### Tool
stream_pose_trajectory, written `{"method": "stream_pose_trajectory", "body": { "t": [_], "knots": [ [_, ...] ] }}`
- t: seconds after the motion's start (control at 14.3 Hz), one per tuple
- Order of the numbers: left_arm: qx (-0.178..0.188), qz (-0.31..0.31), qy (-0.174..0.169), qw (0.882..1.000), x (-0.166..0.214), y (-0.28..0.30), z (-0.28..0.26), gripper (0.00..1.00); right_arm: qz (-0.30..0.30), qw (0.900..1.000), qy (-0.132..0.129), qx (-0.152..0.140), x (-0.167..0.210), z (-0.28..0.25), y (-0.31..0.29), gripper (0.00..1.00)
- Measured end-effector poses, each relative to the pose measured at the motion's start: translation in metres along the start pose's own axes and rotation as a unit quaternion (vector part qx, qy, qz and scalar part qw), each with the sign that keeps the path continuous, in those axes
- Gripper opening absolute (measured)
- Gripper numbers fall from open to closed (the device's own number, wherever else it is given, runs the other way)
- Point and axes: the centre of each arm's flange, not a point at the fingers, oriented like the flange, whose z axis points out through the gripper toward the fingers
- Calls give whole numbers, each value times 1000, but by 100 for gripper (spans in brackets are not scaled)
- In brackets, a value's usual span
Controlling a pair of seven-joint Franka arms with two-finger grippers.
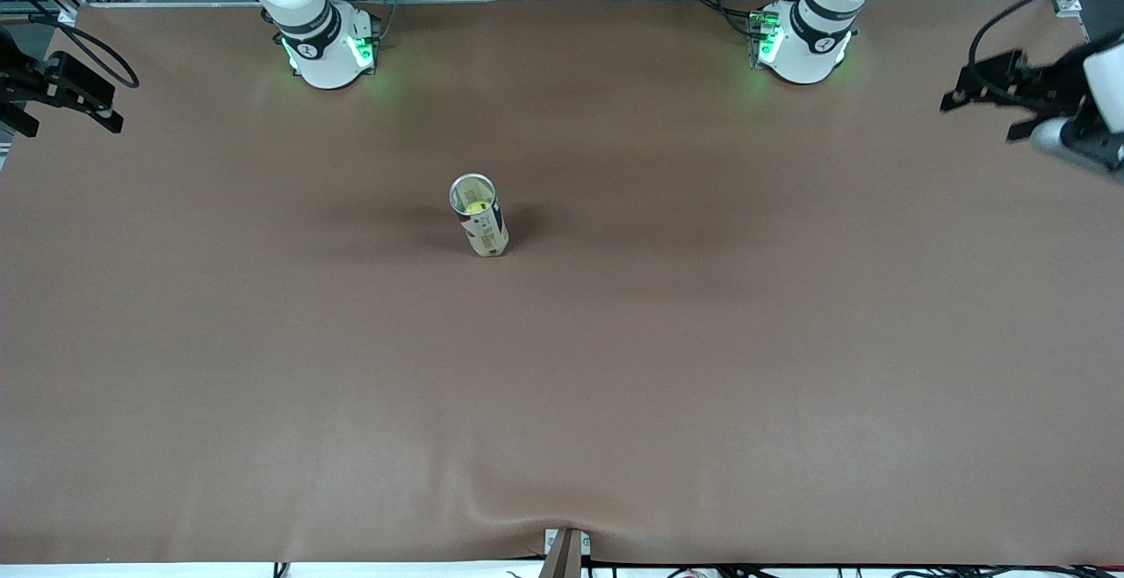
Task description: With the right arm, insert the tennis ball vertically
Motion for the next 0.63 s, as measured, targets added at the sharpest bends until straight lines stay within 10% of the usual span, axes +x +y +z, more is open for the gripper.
{"method": "stream_pose_trajectory", "body": {
  "t": [0.63],
  "knots": [
    [44,-74,-2,996,-72,-33,-15,100,0,1000,-3,0,0,1,0,100]
  ]
}}
